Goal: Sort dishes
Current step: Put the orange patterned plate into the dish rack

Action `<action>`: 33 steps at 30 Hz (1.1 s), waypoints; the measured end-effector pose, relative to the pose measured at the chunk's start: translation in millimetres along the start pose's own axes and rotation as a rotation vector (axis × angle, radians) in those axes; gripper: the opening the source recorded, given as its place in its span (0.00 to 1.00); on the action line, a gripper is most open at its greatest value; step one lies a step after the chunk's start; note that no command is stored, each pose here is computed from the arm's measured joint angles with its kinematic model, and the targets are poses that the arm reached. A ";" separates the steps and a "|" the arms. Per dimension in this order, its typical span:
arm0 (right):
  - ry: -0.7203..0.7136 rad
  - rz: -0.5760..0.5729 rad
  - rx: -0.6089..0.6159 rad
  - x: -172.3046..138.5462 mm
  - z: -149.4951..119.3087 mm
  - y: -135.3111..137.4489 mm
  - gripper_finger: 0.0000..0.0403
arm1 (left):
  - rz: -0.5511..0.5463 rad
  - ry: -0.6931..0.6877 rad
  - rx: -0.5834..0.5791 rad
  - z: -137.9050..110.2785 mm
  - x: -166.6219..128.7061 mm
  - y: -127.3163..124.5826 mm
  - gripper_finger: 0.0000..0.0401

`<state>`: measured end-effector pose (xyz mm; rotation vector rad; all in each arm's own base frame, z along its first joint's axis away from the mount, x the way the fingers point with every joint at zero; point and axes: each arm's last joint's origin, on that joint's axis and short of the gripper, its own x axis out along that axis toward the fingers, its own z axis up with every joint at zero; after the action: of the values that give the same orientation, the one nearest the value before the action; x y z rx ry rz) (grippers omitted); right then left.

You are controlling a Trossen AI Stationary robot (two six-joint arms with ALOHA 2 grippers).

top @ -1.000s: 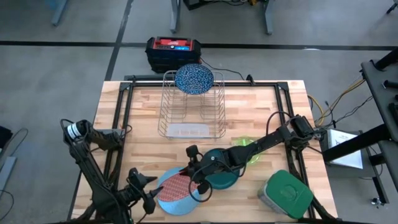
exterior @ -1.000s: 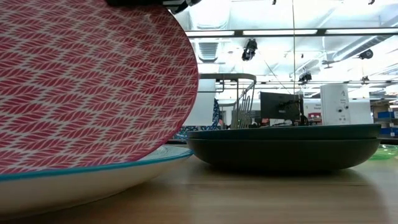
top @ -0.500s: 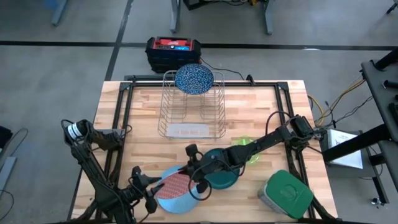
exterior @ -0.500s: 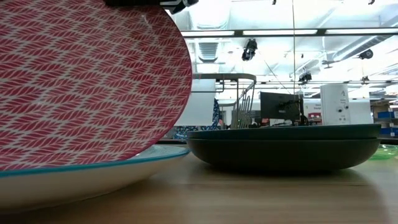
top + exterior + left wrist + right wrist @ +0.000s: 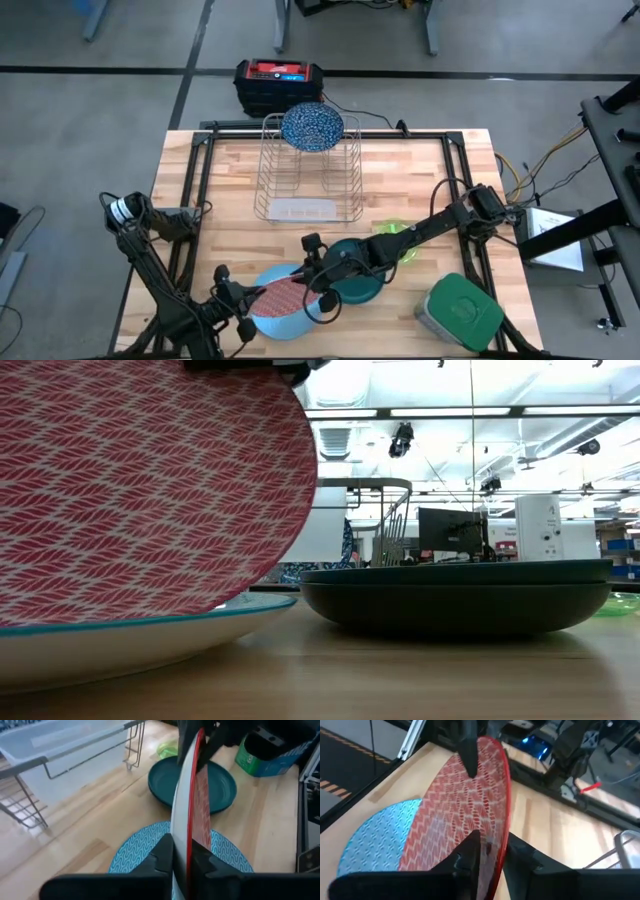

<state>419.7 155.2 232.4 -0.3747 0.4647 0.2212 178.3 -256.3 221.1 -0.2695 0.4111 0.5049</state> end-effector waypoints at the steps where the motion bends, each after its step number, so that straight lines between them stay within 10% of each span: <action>1: 0.011 0.002 0.008 -0.2 -1.0 -0.6 0.18 | 0.001 -0.015 -0.002 0.6 0.7 0.1 0.01; 13: 0.041 0.263 0.189 1.7 -12.2 -21.1 0.35 | 0.007 -0.127 0.071 6.0 3.5 -0.5 0.01; 24: 0.053 0.209 0.223 2.5 -14.4 -31.3 0.07 | 0.020 -0.163 0.156 8.3 4.4 0.0 0.04; 33: 0.055 0.203 0.155 -1.2 -13.0 -31.6 0.07 | 0.012 -0.185 0.153 13.7 1.8 -4.1 0.33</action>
<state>422.8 121.2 231.7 -0.1820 0.5712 0.3702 186.1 -254.3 233.0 -0.0722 0.2698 0.5031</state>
